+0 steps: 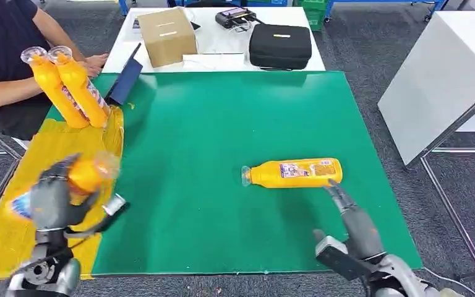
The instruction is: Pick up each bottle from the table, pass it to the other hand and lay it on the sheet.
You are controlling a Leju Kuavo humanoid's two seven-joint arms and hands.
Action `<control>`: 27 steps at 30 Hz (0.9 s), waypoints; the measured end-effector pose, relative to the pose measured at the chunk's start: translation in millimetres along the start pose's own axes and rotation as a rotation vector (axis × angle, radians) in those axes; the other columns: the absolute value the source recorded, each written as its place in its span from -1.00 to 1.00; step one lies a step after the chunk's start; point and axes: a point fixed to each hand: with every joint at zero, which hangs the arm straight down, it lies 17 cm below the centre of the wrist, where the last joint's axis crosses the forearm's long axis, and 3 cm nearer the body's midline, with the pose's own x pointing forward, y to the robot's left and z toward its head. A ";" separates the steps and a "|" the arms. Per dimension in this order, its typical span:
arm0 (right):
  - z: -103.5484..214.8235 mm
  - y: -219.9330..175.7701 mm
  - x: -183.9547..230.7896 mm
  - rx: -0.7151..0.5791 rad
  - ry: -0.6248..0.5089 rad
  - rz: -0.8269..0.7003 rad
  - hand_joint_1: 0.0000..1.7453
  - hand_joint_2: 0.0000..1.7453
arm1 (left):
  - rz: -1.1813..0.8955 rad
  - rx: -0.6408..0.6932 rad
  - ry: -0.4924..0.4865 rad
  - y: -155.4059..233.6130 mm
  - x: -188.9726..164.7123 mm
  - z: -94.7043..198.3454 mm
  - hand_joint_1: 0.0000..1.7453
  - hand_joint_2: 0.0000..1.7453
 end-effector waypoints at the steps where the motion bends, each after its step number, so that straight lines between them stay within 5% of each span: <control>1: -0.4 -6.7 -5.2 0.003 0.005 0.008 -1.00 -1.00 | -0.021 -0.047 -0.032 -17.2 11.9 1.1 1.00 1.00; 5: -11.8 -41.7 -18.0 -0.028 0.010 0.048 -1.00 -1.00 | -0.070 -0.235 -0.335 -79.0 66.1 48.1 1.00 1.00; 15: -33.1 -69.7 -38.9 -0.037 0.048 0.111 -1.00 -1.00 | -0.129 -0.437 -0.495 -137.8 86.8 69.0 0.94 1.00; 16: -35.3 -71.0 -41.4 -0.034 0.055 0.114 -1.00 -1.00 | -0.124 -0.457 -0.507 -142.1 88.8 71.0 -1.00 -1.00; 19: -42.7 -74.4 -52.3 -0.019 0.080 0.126 -1.00 -1.00 | -0.064 -0.524 -0.563 -152.6 100.1 74.7 -1.00 -1.00; 20: -47.5 -77.1 -55.5 -0.015 0.085 0.130 -1.00 1.00 | -0.045 -0.552 -0.578 -156.6 102.0 76.4 -1.00 -1.00; 27: -78.3 -69.9 -94.9 0.098 0.187 0.213 -1.00 1.00 | 0.234 -0.685 -0.599 -158.4 131.9 72.3 -1.00 -1.00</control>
